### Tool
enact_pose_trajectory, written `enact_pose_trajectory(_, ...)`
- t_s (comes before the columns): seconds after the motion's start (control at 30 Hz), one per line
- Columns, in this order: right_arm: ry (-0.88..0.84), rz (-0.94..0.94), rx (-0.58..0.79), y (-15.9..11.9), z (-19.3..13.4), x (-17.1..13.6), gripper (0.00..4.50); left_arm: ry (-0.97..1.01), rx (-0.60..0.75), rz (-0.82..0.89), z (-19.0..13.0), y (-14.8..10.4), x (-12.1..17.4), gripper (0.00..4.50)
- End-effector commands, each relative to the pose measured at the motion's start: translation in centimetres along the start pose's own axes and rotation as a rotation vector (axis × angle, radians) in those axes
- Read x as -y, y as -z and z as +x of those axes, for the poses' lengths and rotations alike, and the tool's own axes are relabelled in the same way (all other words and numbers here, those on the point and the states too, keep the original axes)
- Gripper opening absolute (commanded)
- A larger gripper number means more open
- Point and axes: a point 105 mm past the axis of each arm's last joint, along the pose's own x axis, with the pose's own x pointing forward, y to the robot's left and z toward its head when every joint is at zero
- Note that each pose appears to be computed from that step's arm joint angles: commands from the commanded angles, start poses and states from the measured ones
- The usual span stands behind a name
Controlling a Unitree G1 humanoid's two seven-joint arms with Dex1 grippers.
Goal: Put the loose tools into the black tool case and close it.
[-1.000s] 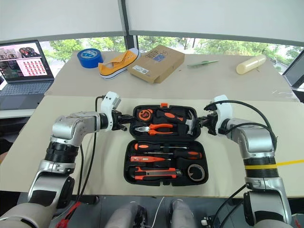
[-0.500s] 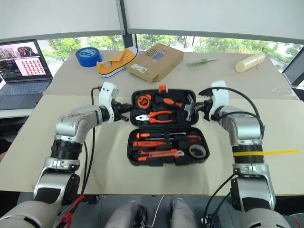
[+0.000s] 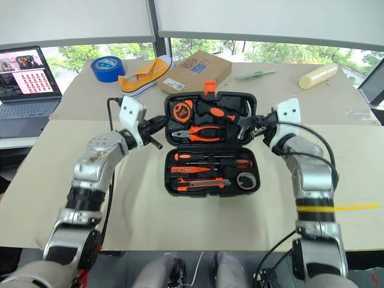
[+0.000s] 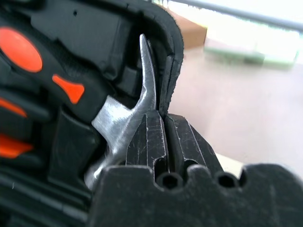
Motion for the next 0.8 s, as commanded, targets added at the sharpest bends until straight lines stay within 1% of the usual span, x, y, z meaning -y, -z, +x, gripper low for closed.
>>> enact_pose_trajectory(0.03,-0.083,-0.104,0.138,-2.9,-2.2,-1.3,0.02,0.001,-0.035,0.063,-2.0,1.0,0.9,0.01)
enact_pose_trajectory(0.07,-0.099,-0.107,0.148,-3.0,-2.9,-1.5,0.02,-0.003,-0.04,0.078,-2.6,1.1,0.9,0.01)
enact_pose_trajectory(0.13,-0.176,-0.061,0.165,-3.5,-5.0,-2.2,0.02,-0.034,-0.064,0.049,-4.3,1.5,0.9,0.01)
enact_pose_trajectory(0.17,-0.214,-0.041,0.163,-3.6,-6.0,-2.6,0.72,-0.048,-0.073,0.026,-5.0,1.7,0.9,0.74)
enact_pose_trajectory(0.2,-0.247,-0.029,0.154,-3.7,-7.0,-3.0,0.9,-0.057,-0.081,0.011,-5.7,1.8,1.0,0.92)
enact_pose_trajectory(0.3,-0.276,-0.002,0.04,-2.6,-10.1,-2.7,1.95,-0.066,-0.135,-0.02,-8.4,2.0,1.3,2.03)
enact_pose_trajectory(0.33,-0.29,0.011,-0.004,-2.2,-11.2,-2.6,2.37,-0.07,-0.158,-0.044,-9.3,2.1,1.1,2.47)
enact_pose_trajectory(0.37,-0.327,0.035,-0.071,-1.5,-12.6,-2.6,2.63,-0.073,-0.179,-0.065,-10.4,2.0,0.7,2.76)
enact_pose_trajectory(0.4,-0.371,0.055,-0.125,-1.0,-13.9,-2.8,2.66,-0.078,-0.199,-0.085,-11.4,1.9,0.1,3.1)
enact_pose_trajectory(0.43,-0.422,0.063,-0.171,-0.7,-15.1,-3.0,2.66,-0.085,-0.228,-0.104,-12.3,2.1,-0.8,3.56)
enact_pose_trajectory(0.47,-0.469,0.081,-0.222,-0.4,-16.2,-3.4,2.66,-0.088,-0.251,-0.109,-12.9,2.1,-1.6,3.88)
enact_pose_trajectory(0.53,-0.575,0.106,-0.283,-0.1,-17.8,-4.5,2.66,-0.056,-0.308,-0.09,-13.2,2.6,-2.9,3.88)
enact_pose_trajectory(0.57,-0.619,0.126,-0.315,0.2,-18.2,-5.1,2.66,-0.03,-0.322,-0.058,-12.7,2.7,-3.5,3.88)
enact_pose_trajectory(0.6,-0.658,0.133,-0.334,0.4,-18.5,-5.7,2.12,-0.004,-0.337,-0.035,-12.2,2.9,-3.9,3.99)
enact_pose_trajectory(0.7,-0.75,0.074,-0.36,1.5,-17.9,-7.5,1.37,0.109,-0.331,0.079,-8.5,3.1,-4.3,3.99)
enact_pose_trajectory(0.73,-0.766,0.058,-0.364,1.8,-17.6,-7.9,0.97,0.142,-0.323,0.105,-7.4,3.1,-4.3,3.99)
enact_pose_trajectory(0.77,-0.779,0.04,-0.37,2.2,-17.3,-8.3,0.52,0.172,-0.309,0.129,-6.2,3.0,-4.1,3.74)
enact_pose_trajectory(0.8,-0.787,0.027,-0.372,2.4,-17.0,-8.5,0.24,0.191,-0.299,0.143,-5.4,3.0,-4.1,3.49)
